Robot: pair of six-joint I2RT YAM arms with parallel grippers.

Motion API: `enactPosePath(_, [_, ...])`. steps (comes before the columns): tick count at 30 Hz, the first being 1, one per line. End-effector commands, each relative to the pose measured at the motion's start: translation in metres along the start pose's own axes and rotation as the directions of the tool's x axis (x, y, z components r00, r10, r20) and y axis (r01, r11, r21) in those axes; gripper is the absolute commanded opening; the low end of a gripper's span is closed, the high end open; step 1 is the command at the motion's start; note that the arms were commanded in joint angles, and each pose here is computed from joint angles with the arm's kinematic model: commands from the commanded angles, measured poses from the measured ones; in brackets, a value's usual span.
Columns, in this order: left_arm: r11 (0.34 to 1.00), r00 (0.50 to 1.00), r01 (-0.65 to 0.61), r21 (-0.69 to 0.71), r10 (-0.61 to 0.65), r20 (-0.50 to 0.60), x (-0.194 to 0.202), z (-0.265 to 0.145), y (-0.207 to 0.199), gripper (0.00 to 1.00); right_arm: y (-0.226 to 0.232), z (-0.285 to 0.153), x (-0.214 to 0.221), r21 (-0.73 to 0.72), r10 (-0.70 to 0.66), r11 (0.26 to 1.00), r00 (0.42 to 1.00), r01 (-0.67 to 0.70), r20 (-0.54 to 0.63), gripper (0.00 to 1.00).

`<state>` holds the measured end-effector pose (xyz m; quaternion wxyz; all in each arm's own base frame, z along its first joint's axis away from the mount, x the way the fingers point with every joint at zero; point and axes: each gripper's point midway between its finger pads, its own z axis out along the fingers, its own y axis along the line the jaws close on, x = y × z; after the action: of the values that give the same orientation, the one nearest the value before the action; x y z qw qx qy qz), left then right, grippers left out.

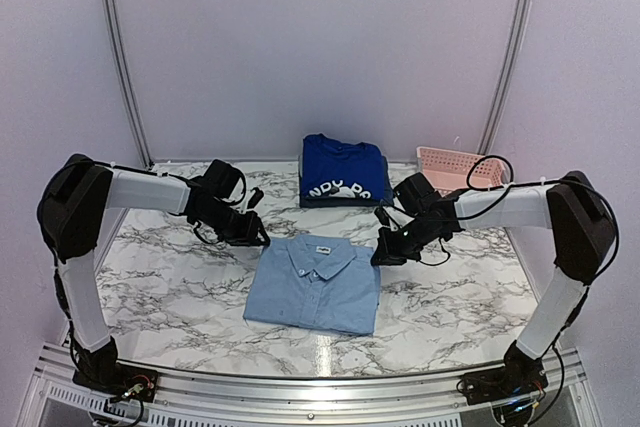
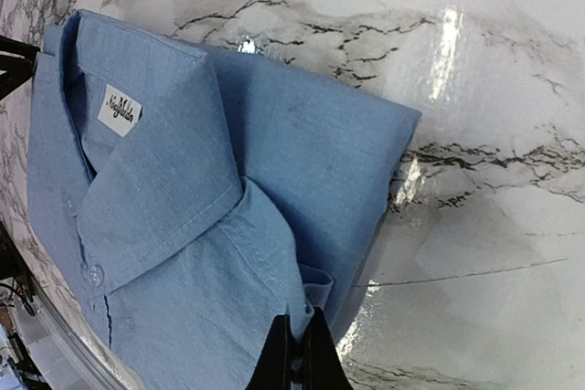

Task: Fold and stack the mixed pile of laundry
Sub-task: Smooth out the square-folded shirt at the center of the board.

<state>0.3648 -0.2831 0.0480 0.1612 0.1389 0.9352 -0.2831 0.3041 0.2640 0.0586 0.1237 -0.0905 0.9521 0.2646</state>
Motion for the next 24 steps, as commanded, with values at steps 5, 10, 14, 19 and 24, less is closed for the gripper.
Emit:
enactPosePath(5, [0.998, 0.999, -0.016, 0.053, 0.017, -0.029, -0.001, 0.002, -0.009, 0.2, 0.013, -0.006, -0.02, -0.026, -0.037, 0.999, 0.998, 0.038, 0.041, 0.0])
enactPosePath(10, [0.997, 0.999, -0.002, 0.072, 0.005, -0.046, 0.002, 0.007, -0.01, 0.25, 0.015, -0.006, -0.023, -0.026, -0.043, 0.999, 0.998, 0.045, 0.045, 0.0])
enactPosePath(14, [0.997, 0.999, -0.003, 0.075, 0.006, -0.049, 0.002, 0.007, -0.01, 0.22, 0.015, -0.005, -0.023, -0.029, -0.04, 0.999, 0.998, 0.041, 0.044, 0.0])
enactPosePath(19, [0.997, 0.999, -0.021, 0.071, 0.023, -0.029, -0.001, 0.0, -0.012, 0.0, 0.018, -0.007, -0.026, -0.037, -0.039, 0.998, 0.998, 0.041, 0.048, 0.0])
enactPosePath(24, [0.998, 0.999, -0.019, 0.056, 0.017, 0.038, -0.012, -0.028, -0.011, 0.0, 0.037, -0.03, -0.039, -0.075, -0.068, 0.994, 0.991, 0.077, 0.115, 0.0])
